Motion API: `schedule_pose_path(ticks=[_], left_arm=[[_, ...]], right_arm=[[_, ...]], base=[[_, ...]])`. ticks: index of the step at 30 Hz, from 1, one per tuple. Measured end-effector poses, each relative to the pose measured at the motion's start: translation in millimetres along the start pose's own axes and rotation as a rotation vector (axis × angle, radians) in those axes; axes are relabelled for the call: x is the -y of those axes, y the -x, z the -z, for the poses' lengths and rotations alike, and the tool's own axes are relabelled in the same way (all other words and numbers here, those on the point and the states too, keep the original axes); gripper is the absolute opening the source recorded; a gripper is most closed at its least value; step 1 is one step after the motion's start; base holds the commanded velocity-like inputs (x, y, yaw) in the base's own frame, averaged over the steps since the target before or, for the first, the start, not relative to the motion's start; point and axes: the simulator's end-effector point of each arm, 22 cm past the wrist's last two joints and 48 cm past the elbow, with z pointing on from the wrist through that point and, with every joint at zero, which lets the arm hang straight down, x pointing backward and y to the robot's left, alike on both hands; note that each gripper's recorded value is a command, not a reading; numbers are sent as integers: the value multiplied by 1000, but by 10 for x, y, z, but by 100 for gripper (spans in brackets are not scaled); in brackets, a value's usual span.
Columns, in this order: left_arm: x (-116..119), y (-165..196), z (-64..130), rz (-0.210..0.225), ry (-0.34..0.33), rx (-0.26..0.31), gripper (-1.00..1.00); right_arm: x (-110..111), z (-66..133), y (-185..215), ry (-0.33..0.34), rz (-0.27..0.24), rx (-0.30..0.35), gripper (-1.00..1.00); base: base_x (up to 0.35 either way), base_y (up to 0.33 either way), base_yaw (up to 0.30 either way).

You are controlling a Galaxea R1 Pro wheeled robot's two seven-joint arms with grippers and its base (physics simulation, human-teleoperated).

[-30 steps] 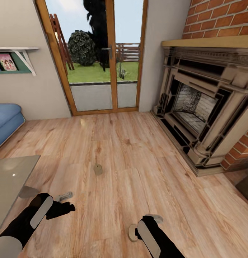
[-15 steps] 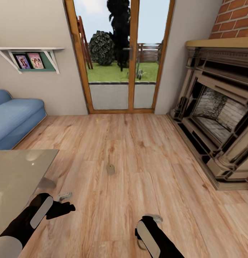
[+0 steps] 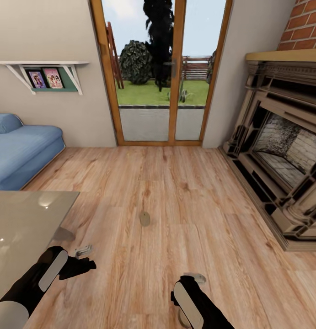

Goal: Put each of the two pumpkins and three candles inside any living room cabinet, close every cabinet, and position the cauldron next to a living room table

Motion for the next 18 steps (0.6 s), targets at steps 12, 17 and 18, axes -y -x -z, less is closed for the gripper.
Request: schedule_pose_path(ticks=[12,17,18], left_arm=[[56,24,18,-3,-10,8,100],[100,5,-51,-4,-19,7,100],[108,-1,-70,-4,-21,7,100]], right_arm=[[6,2,3,1,-5,-1,100],[0,-75,9,3,-25,9,100],[0,-95,15,2,-30,14,100]], base=[[-18,-27,-48],[0,0,-7],[0,0,-2]])
